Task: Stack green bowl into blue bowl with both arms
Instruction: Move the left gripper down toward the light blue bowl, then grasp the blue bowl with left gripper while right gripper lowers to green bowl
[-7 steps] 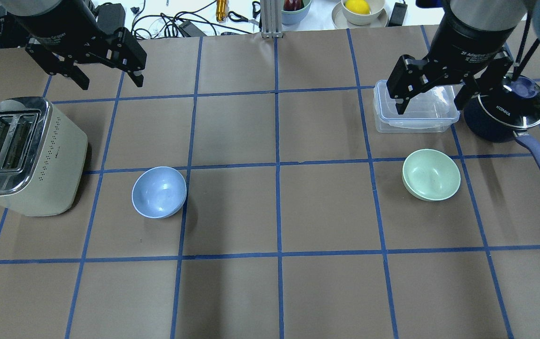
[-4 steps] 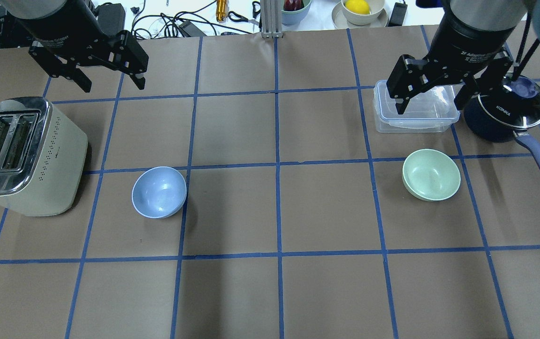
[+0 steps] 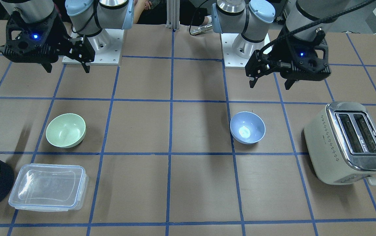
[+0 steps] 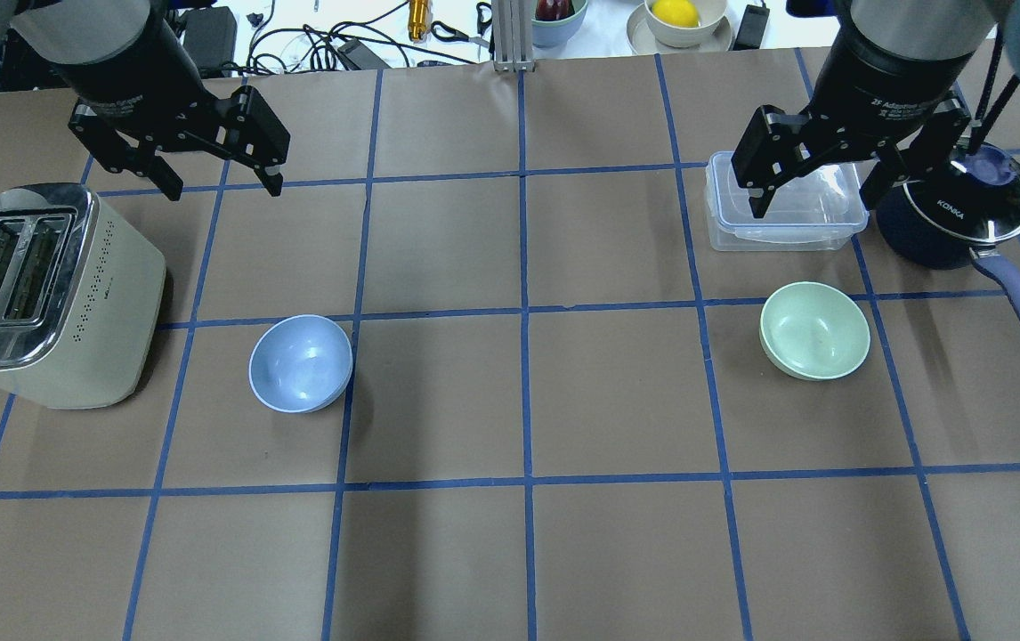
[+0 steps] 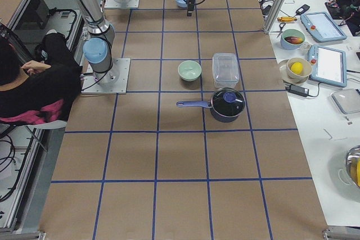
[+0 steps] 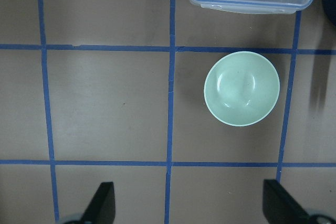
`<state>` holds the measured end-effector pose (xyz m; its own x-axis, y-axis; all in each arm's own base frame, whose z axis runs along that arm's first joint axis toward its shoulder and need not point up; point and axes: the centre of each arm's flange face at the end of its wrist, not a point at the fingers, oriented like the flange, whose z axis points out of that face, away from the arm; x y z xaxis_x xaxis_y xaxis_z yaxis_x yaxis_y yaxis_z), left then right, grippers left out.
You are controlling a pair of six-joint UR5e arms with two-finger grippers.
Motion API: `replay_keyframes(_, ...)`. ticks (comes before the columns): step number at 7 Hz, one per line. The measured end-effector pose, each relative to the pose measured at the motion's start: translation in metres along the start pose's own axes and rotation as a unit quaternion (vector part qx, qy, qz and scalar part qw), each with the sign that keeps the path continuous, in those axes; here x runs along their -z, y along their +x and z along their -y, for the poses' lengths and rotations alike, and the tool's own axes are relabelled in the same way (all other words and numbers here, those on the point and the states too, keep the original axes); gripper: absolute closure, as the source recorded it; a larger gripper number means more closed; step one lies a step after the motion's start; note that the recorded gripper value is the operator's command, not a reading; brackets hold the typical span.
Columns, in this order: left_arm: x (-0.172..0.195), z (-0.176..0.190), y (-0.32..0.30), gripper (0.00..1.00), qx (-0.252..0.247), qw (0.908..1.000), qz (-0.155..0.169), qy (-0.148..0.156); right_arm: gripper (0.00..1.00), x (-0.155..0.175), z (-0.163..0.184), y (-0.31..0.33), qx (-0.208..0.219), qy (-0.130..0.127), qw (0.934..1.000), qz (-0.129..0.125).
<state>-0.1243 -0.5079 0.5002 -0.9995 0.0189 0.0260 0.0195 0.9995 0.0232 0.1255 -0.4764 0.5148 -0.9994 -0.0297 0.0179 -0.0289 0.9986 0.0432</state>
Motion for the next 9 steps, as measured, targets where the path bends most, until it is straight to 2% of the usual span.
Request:
replay_keyframes(1, -0.035, -0.001, 0.006, 0.0, 0.002, 0.9998, -0.002, -0.02, 0.0, 0.0, 0.0, 0.0, 0.0, 0.0, 1.0, -0.001)
replay_keyframes(4, -0.187, -0.009, 0.013, 0.0, 0.004, 0.9992, -0.002, -0.039, 0.0, -0.001, 0.001, 0.003, 0.0, 0.001, 1.0, -0.003)
replay_keyframes(5, -0.226, -0.017, 0.012, 0.03, 0.005, 0.9988, -0.001, -0.049, 0.0, -0.002, 0.006, 0.013, -0.001, 0.003, 1.0, -0.002)
replay_keyframes(6, -0.254, -0.021, 0.012, 0.14, 0.005, 0.9985, 0.0, -0.055, 0.0, -0.008, 0.015, 0.041, -0.004, -0.001, 1.0, 0.002)
replay_keyframes(7, -0.274, -0.02, 0.013, 0.95, 0.004, 0.9983, 0.0, -0.058, 0.0, -0.027, 0.031, 0.09, -0.016, -0.014, 0.9997, 0.01)
replay_keyframes(9, -0.299, -0.014, 0.012, 0.97, 0.005, 0.9979, 0.014, -0.063, 0.0, -0.102, 0.061, 0.195, -0.052, -0.041, 0.9975, 0.024)
